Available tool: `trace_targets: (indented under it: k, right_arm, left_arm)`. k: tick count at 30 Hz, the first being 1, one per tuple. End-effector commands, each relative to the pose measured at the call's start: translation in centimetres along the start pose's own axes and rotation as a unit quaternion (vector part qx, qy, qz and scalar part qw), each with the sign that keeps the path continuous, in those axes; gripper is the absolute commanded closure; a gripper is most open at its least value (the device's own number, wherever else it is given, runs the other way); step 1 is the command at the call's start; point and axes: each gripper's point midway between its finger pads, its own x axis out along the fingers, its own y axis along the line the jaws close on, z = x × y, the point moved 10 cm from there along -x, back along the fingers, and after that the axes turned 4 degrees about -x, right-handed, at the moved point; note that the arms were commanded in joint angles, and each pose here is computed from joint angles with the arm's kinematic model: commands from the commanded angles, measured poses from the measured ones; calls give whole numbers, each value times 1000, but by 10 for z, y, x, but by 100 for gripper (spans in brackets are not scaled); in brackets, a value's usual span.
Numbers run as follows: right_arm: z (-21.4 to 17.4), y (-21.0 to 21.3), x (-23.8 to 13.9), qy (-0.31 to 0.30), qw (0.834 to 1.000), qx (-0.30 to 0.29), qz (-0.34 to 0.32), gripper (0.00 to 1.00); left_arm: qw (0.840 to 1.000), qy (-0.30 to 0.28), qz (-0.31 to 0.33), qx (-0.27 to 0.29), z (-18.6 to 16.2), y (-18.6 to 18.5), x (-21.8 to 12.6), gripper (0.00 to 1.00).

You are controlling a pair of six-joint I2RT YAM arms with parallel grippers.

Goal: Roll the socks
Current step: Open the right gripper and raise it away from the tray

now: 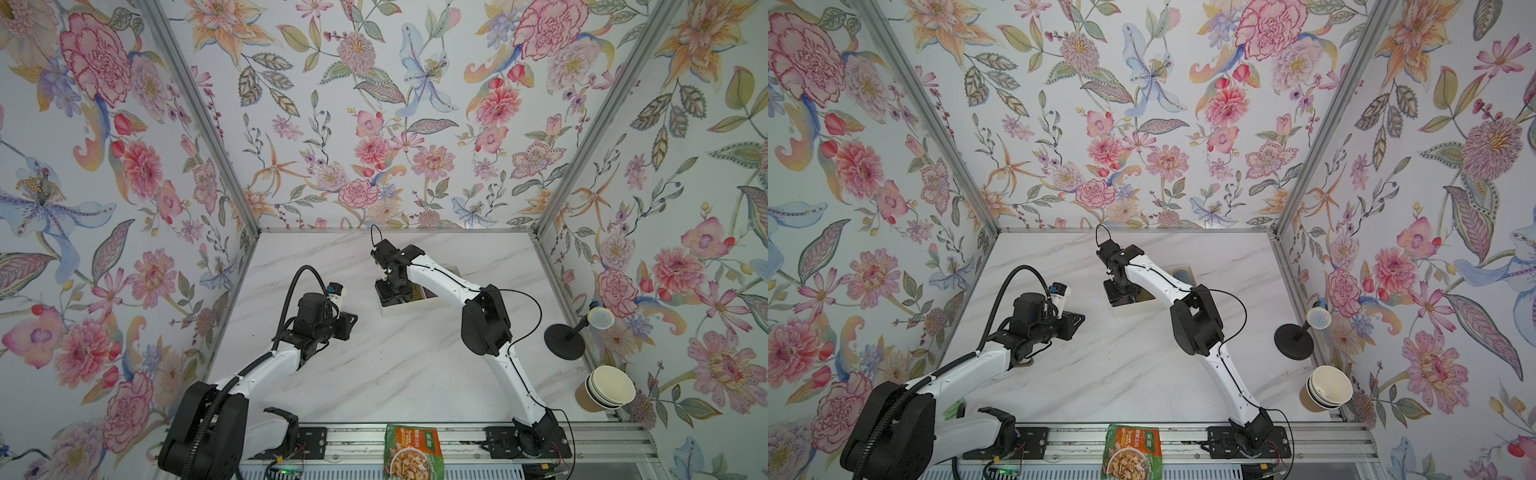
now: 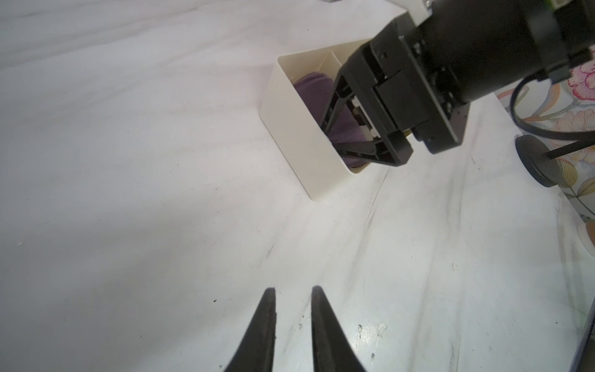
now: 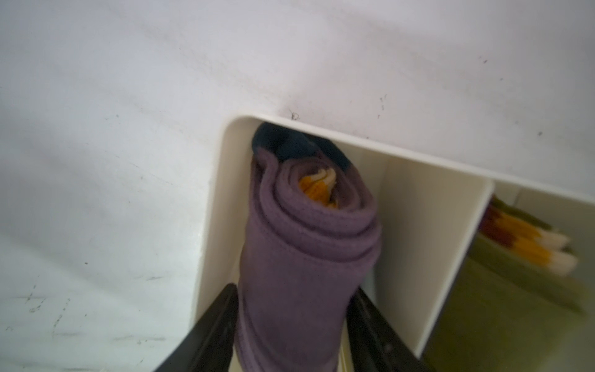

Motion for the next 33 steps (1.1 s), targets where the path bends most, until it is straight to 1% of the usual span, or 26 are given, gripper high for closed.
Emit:
trace_targets:
  k: [1, 7, 11, 16, 18, 20, 23, 25, 28, 29, 32, 33]
  right_arm:
    - [3, 7, -38, -35, 999, -20, 3, 43]
    - [8, 10, -66, -94, 995, -31, 15, 40]
    - [7, 8, -85, -140, 989, -35, 21, 39]
    - [-3, 2, -109, -202, 978, -35, 29, 39]
    - [-11, -7, -124, -234, 971, -29, 33, 39]
    - [-23, -19, -135, -259, 965, -18, 35, 39]
    - [-48, -48, -159, -307, 951, 14, 38, 38]
    - [-69, -79, -168, -335, 940, 50, 33, 35]
    - [-107, -128, -171, -356, 927, 117, 31, 33]
    - [-120, -142, -170, -363, 922, 135, 28, 32]
    - [-160, -179, -160, -371, 910, 186, -12, 29]
    - [-170, -188, -157, -371, 907, 198, -26, 29]
  left_arm:
    - [1000, -14, 16, 8, 4, 2, -6, 77]
    - [999, -23, 25, 11, 5, 3, -9, 77]
    - [999, -30, 26, 12, 5, 3, -11, 77]
    - [998, -47, 35, 14, 6, 3, -16, 76]
    - [998, -54, 40, 13, 6, 3, -17, 74]
    - [997, -62, 43, 12, 7, 4, -19, 71]
    - [995, -76, 57, 12, 9, 6, -22, 69]
    - [993, -89, 71, 12, 12, 9, -23, 67]
    - [990, -111, 86, 14, 20, 12, -25, 64]
    - [989, -116, 95, 18, 24, 13, -26, 61]
    - [983, -126, 129, 33, 33, 19, -27, 45]
    - [981, -128, 141, 36, 36, 21, -27, 31]
